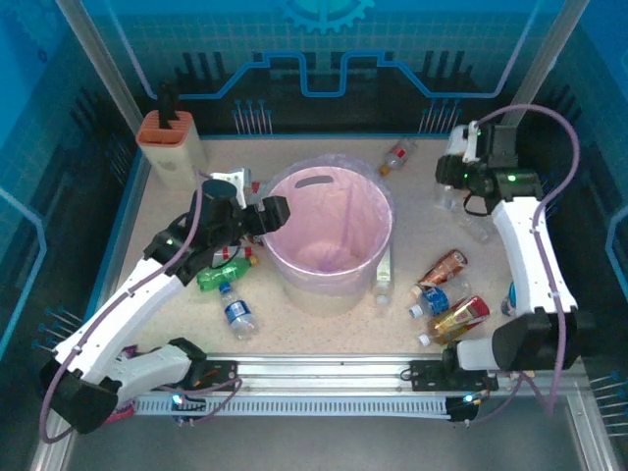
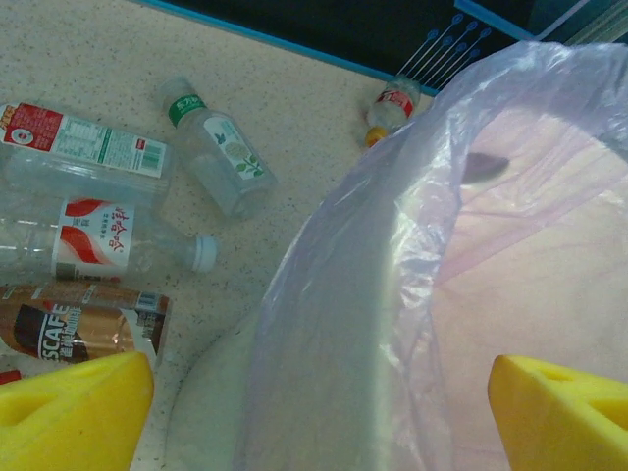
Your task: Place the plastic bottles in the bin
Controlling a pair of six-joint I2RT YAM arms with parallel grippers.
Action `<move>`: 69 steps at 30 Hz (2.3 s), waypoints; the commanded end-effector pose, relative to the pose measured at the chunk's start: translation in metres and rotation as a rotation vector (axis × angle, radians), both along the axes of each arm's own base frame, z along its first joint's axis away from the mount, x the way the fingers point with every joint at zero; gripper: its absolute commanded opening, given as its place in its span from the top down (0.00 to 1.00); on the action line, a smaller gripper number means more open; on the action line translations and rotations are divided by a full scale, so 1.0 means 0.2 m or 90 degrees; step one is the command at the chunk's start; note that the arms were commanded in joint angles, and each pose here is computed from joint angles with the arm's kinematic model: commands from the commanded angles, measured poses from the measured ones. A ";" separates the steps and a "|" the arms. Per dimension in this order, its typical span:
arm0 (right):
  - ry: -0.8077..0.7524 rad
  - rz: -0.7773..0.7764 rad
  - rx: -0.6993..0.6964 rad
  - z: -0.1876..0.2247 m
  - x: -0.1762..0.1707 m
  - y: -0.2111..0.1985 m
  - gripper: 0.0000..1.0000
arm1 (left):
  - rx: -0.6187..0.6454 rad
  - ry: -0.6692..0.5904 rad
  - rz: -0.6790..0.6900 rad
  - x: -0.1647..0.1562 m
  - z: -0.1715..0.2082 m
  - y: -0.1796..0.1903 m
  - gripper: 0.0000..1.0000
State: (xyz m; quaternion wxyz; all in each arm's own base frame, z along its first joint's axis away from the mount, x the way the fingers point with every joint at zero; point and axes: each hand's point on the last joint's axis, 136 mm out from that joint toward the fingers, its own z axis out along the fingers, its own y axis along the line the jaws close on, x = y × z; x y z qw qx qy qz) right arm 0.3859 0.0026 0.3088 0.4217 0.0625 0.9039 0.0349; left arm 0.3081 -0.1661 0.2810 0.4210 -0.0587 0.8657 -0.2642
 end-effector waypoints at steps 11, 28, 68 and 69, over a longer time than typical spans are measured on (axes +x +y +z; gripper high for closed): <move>-0.081 0.379 -0.011 0.48 -0.43 0.92 0.48 | 0.024 -0.002 -0.013 0.05 -0.05 -0.05 0.11; 0.218 0.531 -0.183 -0.39 -0.58 1.44 0.47 | 0.031 -0.016 0.004 0.06 -0.01 -0.02 0.11; 0.087 0.026 -0.019 0.08 -0.22 0.01 0.00 | 0.069 -0.021 0.020 0.06 -0.02 0.03 0.11; 0.100 -0.007 -0.013 0.02 -0.18 -0.10 0.00 | 0.068 -0.023 0.018 0.06 -0.01 0.02 0.11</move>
